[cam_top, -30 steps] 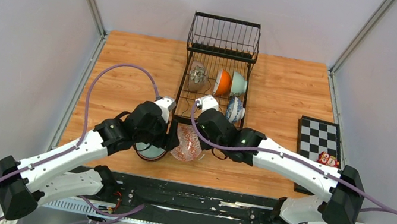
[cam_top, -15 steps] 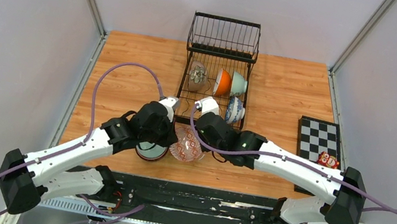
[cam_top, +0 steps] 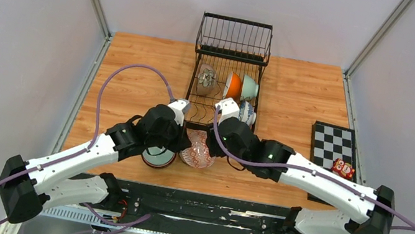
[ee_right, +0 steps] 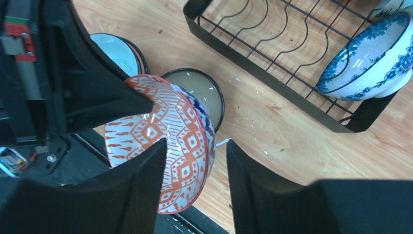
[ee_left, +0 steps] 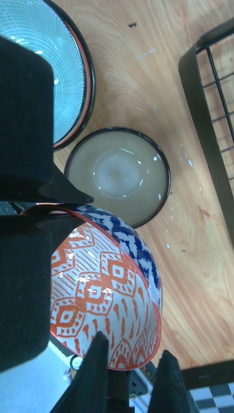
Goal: Load the bowls into the dish rack
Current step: Pick up the bowl from the center of the board.
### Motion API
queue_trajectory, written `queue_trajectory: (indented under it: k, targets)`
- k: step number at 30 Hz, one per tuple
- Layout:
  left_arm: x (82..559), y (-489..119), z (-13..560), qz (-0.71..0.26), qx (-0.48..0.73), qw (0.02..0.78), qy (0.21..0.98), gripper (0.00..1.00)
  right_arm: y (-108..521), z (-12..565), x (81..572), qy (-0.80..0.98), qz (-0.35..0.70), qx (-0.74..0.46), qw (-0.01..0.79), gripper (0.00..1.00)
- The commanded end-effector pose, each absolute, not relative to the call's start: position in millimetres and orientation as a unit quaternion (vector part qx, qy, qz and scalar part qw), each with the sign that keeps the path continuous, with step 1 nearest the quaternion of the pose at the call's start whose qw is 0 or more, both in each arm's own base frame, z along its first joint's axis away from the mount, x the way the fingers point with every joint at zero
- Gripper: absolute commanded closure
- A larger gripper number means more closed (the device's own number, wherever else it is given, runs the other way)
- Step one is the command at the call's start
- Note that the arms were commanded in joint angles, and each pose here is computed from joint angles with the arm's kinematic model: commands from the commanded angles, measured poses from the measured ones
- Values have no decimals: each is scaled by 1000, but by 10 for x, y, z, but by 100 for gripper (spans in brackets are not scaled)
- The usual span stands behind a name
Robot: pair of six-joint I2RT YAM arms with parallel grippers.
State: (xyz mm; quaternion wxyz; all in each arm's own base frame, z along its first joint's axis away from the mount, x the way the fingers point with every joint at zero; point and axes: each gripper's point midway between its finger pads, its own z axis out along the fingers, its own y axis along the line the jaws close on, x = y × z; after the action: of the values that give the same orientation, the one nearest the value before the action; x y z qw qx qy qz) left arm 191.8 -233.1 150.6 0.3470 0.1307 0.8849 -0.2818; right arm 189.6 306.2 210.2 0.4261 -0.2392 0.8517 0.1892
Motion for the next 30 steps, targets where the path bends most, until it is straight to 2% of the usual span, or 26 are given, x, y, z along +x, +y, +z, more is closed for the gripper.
queue_trajectory:
  k: [1,7,16,30]
  targets:
    - [1981,-2566,1902,-346,151,387,841,100,3059,2252,1763,837,241,-229,435,43]
    - [2023,-2607,2066,-407,141,391,813,100,3014,2463,1637,804,315,-212,458,22]
    - [1962,-2634,2393,-475,155,418,759,100,2930,2644,1500,772,388,-184,469,4]
    - [1832,-2623,2761,-552,146,449,687,100,2994,3021,1379,714,496,-134,475,4]
